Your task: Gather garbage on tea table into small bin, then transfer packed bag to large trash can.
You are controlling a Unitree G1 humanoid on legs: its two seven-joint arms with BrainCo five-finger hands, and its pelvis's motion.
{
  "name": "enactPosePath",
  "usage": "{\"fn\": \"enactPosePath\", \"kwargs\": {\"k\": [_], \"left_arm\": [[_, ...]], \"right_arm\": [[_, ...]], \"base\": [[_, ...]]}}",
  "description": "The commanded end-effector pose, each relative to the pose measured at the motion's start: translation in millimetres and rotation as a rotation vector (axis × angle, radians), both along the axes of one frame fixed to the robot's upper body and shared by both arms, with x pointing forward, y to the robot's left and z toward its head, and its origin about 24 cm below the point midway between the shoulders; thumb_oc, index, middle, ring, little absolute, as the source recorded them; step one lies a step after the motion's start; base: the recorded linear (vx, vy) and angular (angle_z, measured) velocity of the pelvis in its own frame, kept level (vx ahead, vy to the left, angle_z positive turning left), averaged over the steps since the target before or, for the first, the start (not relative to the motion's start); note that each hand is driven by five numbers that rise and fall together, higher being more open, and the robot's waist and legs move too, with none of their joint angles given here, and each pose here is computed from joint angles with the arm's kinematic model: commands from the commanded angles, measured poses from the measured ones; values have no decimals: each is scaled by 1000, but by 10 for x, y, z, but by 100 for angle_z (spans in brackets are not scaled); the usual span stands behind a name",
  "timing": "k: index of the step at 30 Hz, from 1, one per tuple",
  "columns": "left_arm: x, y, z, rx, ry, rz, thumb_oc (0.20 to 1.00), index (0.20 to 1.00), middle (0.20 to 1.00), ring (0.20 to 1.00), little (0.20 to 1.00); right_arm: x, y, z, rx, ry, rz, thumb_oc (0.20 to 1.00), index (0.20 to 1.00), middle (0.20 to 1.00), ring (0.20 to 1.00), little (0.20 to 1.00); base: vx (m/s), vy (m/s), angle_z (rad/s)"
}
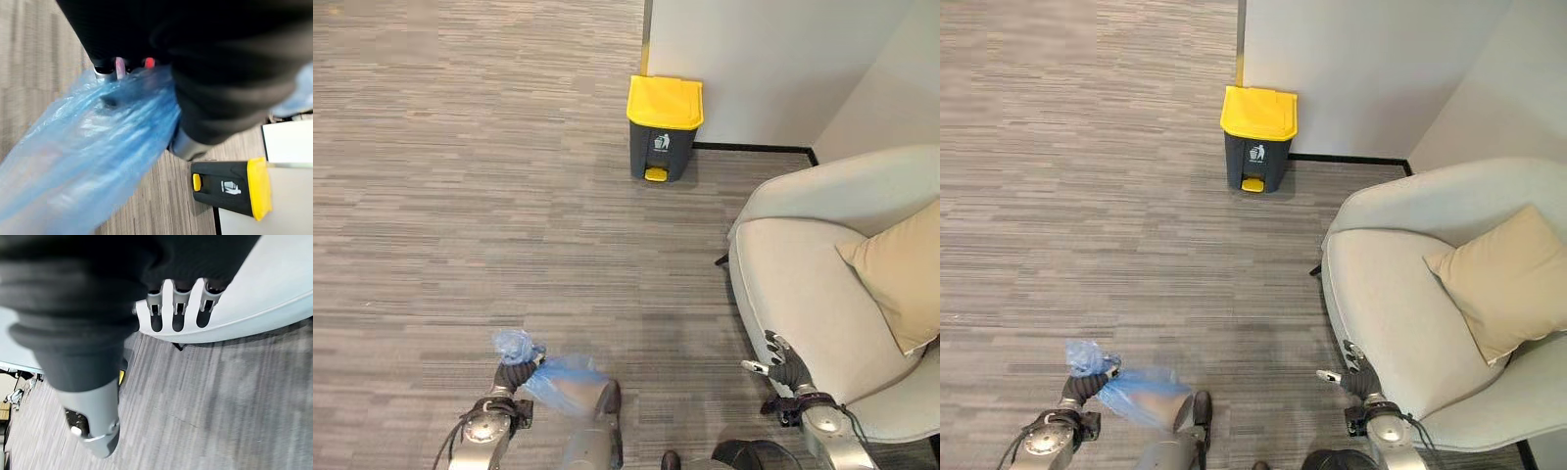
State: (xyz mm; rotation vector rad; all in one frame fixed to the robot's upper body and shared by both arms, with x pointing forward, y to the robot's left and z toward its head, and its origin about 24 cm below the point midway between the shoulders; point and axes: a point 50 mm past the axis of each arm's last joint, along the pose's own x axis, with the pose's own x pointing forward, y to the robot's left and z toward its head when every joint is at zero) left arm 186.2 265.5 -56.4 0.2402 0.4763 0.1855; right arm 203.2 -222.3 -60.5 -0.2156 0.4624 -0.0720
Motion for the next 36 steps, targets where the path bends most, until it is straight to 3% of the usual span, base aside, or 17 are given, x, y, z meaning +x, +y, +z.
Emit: {"fn": "enactPosePath", "kwargs": {"k": [1,12,24,36], "left_arm": [[120,144,267,69,-123,-6,200,200,200,200,200],[148,107,258,48,-131,-6,200,200,200,200,200],[91,-66,144,-19,-94,-45,200,200,200,200,200],[67,-73,126,0,-76,-70,200,200,200,200,200]], "right_arm": [[209,72,191,11,-106,46,1000,1000,1000,1000,1000],[207,70,171,2,-81,70,1000,1000,1000,1000,1000],[69,-176,162,-59,-56,21,1000,1000,1000,1000,1000],[25,-168,84,-66,-27,-6,1000,1000,1000,1000,1000]], "base": [[367,190,-15],[314,-13,1],[372,-196,30],[277,63,-20]]}}
